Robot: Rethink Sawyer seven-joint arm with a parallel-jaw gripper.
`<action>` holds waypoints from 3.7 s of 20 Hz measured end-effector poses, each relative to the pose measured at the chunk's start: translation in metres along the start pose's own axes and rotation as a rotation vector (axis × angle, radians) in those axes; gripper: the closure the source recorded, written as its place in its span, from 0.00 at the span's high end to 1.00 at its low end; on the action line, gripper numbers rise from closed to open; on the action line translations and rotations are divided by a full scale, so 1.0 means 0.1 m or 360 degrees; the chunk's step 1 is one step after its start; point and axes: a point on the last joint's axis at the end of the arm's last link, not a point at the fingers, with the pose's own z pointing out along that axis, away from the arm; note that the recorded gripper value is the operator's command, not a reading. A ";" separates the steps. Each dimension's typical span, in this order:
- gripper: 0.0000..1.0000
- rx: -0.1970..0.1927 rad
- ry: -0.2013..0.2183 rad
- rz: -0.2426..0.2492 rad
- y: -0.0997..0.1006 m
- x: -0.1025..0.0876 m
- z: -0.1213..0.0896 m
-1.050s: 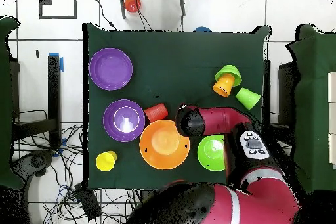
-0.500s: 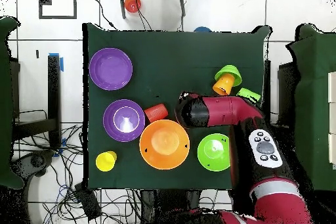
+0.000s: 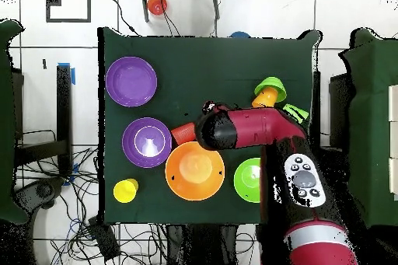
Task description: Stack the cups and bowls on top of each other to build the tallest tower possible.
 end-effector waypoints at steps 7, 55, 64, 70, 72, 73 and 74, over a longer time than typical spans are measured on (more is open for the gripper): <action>1.00 -0.0010 0.0020 -0.0084 0.24 0.27 -0.27; 1.00 -0.0032 0.0121 -0.0102 -0.31 1.68 -0.04; 1.00 -0.0027 0.0171 -0.0118 -0.41 1.82 0.06; 1.00 -0.0037 0.0231 -0.0152 -0.43 2.06 0.23; 1.00 -0.0034 0.0245 -0.0159 -0.47 2.15 0.31; 1.00 -0.0033 0.0248 -0.0160 -0.48 2.20 0.35; 1.00 -0.0031 0.0252 -0.0161 -0.49 2.24 0.39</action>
